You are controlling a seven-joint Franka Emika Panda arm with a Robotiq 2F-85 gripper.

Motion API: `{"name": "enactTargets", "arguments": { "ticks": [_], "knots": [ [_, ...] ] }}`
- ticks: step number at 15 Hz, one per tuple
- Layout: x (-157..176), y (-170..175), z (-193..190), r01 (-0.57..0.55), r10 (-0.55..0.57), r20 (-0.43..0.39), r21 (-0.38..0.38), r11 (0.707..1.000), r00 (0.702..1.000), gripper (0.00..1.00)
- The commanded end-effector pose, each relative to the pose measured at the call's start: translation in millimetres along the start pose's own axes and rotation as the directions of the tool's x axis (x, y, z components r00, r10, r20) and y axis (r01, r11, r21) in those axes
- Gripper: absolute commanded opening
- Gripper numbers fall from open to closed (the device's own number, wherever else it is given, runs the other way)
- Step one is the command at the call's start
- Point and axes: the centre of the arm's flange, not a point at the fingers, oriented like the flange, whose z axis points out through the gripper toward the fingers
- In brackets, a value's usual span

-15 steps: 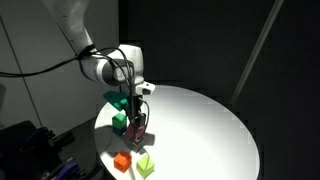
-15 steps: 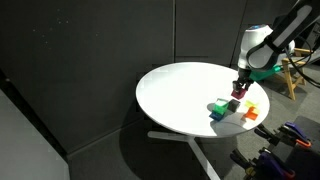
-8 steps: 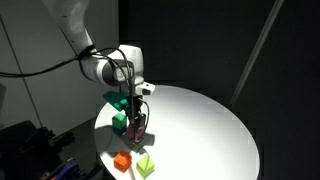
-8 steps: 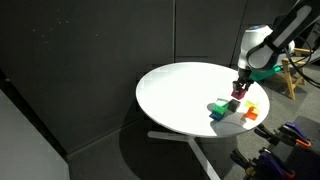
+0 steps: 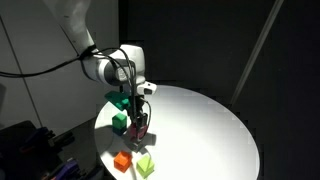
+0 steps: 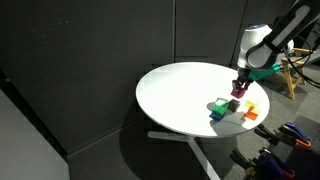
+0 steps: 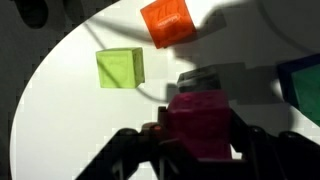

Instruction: Put the pink block on the grey block

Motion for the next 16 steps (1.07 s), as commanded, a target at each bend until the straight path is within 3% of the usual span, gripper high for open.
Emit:
{"name": "enactTargets", "arguments": {
  "ticks": [1,16],
  "knots": [
    [8,-1,0,0.001,-0.001,-0.007,-0.021,1.0,1.0,0.33],
    [9,-11,15,0.029,-0.029,0.01,-0.039,0.999,1.0,0.33]
  ]
}}
